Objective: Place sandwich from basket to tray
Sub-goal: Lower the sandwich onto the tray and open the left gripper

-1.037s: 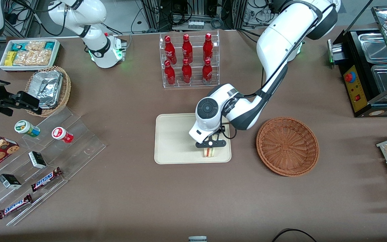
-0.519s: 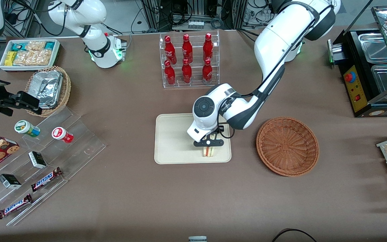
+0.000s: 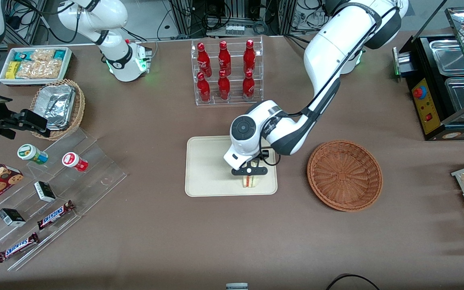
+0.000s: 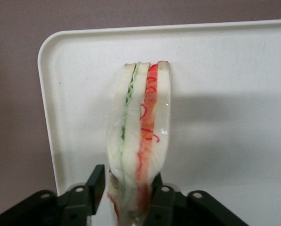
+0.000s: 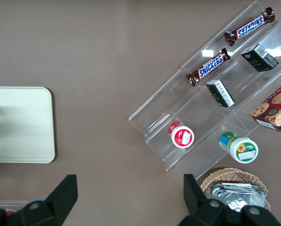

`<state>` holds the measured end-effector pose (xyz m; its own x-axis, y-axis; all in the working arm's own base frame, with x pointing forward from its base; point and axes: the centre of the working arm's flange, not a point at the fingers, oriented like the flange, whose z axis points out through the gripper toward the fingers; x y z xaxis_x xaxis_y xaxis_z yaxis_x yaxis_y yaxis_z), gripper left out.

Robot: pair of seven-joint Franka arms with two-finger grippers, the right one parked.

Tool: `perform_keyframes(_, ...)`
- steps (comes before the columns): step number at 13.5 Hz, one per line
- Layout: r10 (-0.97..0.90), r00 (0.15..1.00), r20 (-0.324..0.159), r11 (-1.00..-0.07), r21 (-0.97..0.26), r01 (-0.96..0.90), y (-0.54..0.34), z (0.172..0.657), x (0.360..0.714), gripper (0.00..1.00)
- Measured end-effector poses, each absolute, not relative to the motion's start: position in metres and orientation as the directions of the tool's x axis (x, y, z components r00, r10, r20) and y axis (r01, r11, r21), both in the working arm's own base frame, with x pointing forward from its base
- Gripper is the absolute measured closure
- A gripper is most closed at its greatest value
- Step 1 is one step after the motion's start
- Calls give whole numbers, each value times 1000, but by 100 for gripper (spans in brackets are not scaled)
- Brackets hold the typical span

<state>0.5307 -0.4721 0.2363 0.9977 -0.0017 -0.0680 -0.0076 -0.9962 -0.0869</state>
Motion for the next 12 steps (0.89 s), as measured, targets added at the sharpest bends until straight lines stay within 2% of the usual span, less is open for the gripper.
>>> perform_keyframes(5, 6, 998, -67, -996, -89, 0, -471, 236, 531, 1)
perform_keyframes(12, 73, 997, -39, -995, -77, 69, -469, 249, 544, 0)
